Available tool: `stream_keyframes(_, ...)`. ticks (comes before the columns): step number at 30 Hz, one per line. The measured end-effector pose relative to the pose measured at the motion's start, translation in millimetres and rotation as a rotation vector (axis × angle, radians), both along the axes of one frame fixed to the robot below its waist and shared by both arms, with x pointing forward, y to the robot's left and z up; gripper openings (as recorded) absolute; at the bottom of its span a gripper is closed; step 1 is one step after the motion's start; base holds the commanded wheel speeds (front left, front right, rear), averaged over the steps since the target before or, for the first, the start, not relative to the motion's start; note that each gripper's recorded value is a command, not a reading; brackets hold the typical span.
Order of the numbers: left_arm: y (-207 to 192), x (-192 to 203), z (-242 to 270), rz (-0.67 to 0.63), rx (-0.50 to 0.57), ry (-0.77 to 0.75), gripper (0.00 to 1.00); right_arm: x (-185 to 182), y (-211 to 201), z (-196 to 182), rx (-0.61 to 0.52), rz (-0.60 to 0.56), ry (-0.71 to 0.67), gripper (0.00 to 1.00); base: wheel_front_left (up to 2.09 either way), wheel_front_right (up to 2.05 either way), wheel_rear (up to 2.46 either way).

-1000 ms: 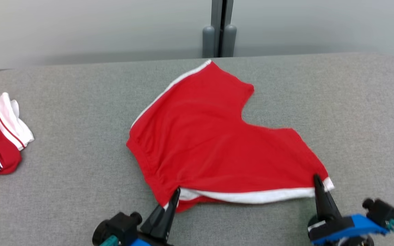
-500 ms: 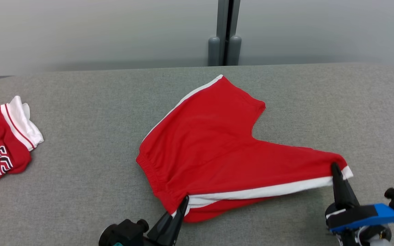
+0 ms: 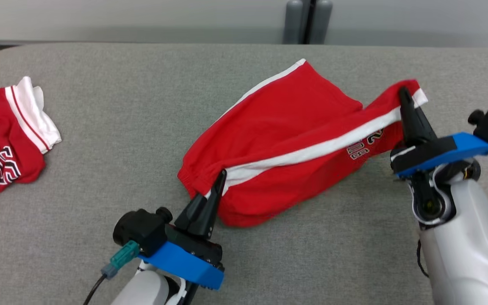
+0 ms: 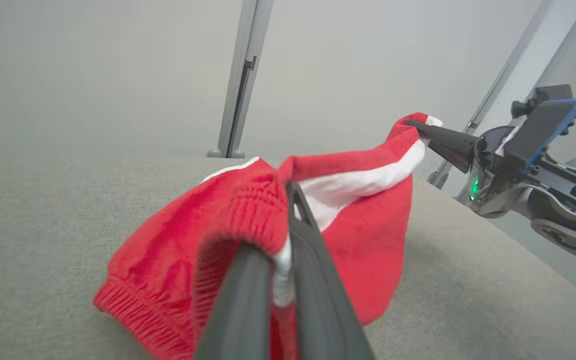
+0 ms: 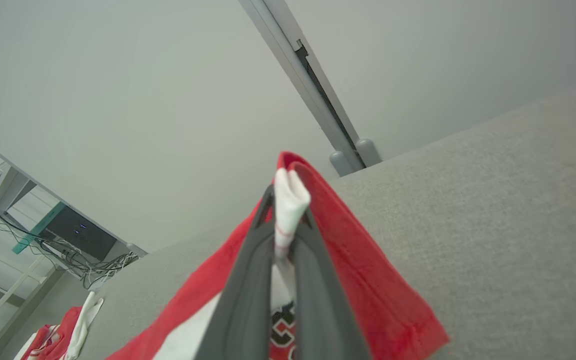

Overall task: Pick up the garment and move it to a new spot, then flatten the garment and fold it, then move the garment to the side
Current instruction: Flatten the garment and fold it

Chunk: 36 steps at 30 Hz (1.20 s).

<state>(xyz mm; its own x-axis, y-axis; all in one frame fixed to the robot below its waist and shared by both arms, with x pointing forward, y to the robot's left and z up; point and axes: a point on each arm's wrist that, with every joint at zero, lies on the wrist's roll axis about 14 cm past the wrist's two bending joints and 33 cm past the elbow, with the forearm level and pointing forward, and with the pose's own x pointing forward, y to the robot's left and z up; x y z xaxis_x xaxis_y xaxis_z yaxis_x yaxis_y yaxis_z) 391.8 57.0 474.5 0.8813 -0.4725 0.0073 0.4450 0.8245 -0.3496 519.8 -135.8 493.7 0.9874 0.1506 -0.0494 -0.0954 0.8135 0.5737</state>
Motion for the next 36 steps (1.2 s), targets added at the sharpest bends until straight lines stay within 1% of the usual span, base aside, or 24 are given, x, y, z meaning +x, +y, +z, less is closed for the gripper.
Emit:
stream_keyframes(3,12,14,-3,0.036,0.009,0.005,0.00,26,15,0,-0.026,0.036,0.005,0.00,0.00,0.00,0.00)
stream_keyframes(7,27,33,-7,0.084,0.014,0.009,0.00,56,38,-7,-0.071,0.089,0.029,0.00,0.00,0.00,0.00)
stream_keyframes(11,38,47,-16,0.124,0.019,0.030,0.00,81,56,-18,-0.099,0.119,0.054,0.00,0.00,0.00,0.00)
stream_keyframes(16,48,59,-26,0.154,0.034,0.052,0.00,103,84,-32,-0.149,0.176,0.075,0.00,0.00,0.00,0.00)
stream_keyframes(20,55,63,-38,0.174,0.044,0.086,0.00,112,97,-49,-0.176,0.202,0.115,0.00,0.00,0.00,0.00)
stream_keyframes(21,55,64,-41,0.177,0.046,0.093,0.07,113,98,-54,-0.187,0.208,0.128,0.44,0.00,0.00,0.00)
stream_keyframes(22,56,65,-42,0.179,0.048,0.096,0.39,113,99,-57,-0.192,0.208,0.133,0.84,0.00,0.00,0.00)
stream_keyframes(23,56,65,-44,0.181,0.050,0.100,1.00,114,100,-61,-0.199,0.211,0.141,1.00,0.00,0.00,0.00)
stream_keyframes(29,61,64,-44,0.199,0.064,0.101,1.00,113,97,-64,-0.225,0.201,0.142,1.00,0.00,0.00,0.00)
stream_keyframes(34,68,46,-44,0.224,0.086,0.104,1.00,105,79,-63,-0.317,0.200,0.126,1.00,0.00,0.00,0.00)
stream_keyframes(36,77,38,-42,0.251,0.095,0.102,1.00,100,73,-63,-0.359,0.204,0.119,1.00,0.00,0.00,0.00)
